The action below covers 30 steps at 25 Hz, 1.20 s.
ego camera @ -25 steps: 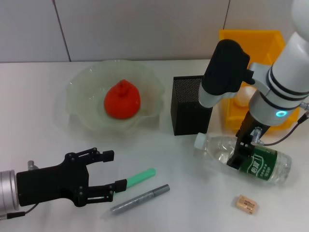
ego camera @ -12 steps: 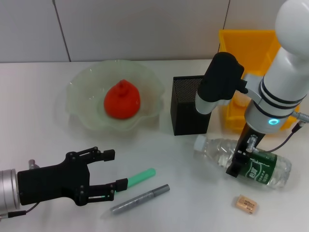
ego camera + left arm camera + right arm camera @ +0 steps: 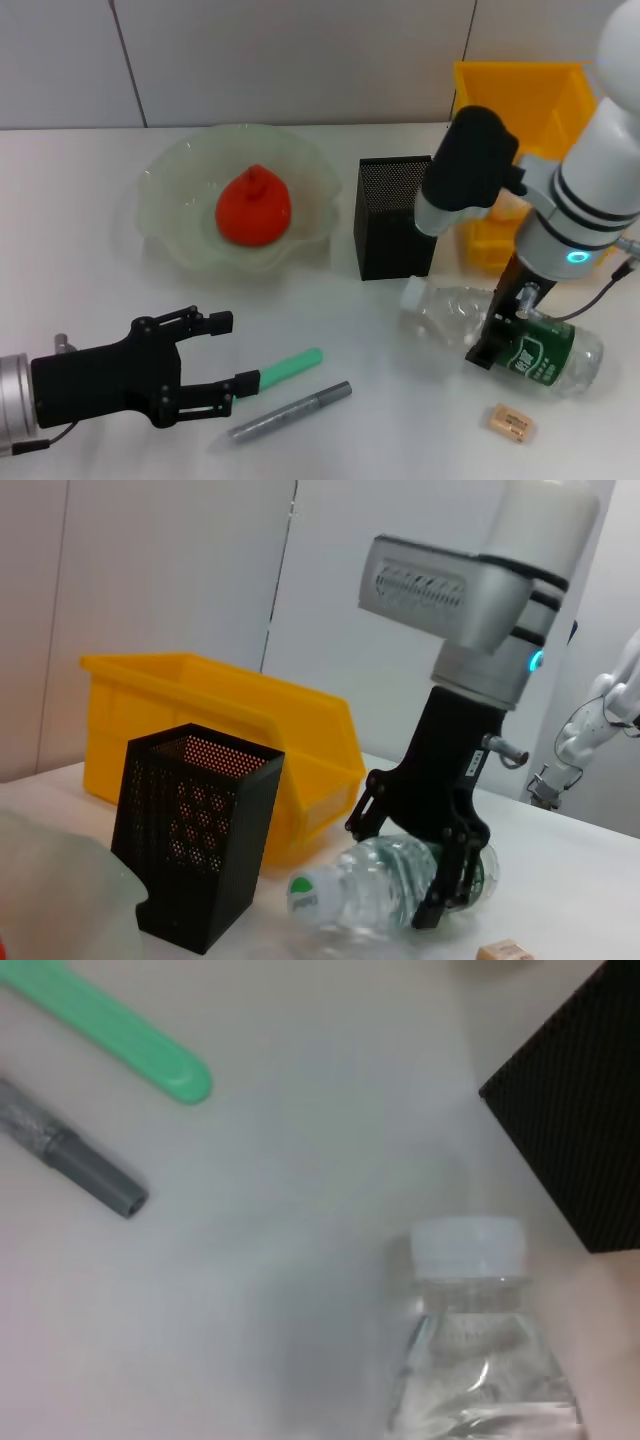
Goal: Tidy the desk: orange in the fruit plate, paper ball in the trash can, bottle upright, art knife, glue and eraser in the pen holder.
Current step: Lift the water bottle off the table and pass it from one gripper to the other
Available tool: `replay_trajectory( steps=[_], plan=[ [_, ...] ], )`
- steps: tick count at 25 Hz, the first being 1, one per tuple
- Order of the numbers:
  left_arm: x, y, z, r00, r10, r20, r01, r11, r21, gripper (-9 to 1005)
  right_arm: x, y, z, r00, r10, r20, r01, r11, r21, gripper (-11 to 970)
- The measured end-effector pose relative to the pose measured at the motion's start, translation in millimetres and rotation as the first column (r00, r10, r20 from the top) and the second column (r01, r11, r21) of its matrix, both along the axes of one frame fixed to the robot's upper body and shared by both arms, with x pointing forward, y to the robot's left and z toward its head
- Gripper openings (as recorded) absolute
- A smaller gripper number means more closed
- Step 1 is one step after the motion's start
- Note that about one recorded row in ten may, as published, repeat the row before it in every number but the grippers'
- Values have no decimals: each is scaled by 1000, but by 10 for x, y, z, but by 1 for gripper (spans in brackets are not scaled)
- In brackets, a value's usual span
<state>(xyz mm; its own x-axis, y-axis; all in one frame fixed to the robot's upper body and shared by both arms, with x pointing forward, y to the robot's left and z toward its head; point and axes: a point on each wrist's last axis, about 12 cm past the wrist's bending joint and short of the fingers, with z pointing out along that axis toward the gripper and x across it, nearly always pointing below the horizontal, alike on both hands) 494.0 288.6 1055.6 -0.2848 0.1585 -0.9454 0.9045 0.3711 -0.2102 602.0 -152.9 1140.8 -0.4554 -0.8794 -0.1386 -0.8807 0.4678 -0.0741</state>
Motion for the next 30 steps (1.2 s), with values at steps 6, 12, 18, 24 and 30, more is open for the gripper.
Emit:
replay_trajectory(
  steps=[6,12,18,24,30],
  plan=[
    [-4,41,6,1000,18,-4,-18,1000,-5,846,-277,-195,358,994,25,111,-41,988,147,800],
    [32,74,39,999,48,4,-47,999,-20,846,-530,-444,409,984,15,180,-65,959,275,796],
    [89,110,87,996,91,-10,-92,995,-49,846,-710,-692,418,972,3,236,-119,870,479,790],
    [186,112,190,994,97,-52,-101,991,-83,847,-817,-771,386,951,54,304,-241,745,622,791],
    [230,62,332,999,24,-38,-29,992,-121,847,-729,-663,233,946,79,315,-289,646,707,791]
  ],
)
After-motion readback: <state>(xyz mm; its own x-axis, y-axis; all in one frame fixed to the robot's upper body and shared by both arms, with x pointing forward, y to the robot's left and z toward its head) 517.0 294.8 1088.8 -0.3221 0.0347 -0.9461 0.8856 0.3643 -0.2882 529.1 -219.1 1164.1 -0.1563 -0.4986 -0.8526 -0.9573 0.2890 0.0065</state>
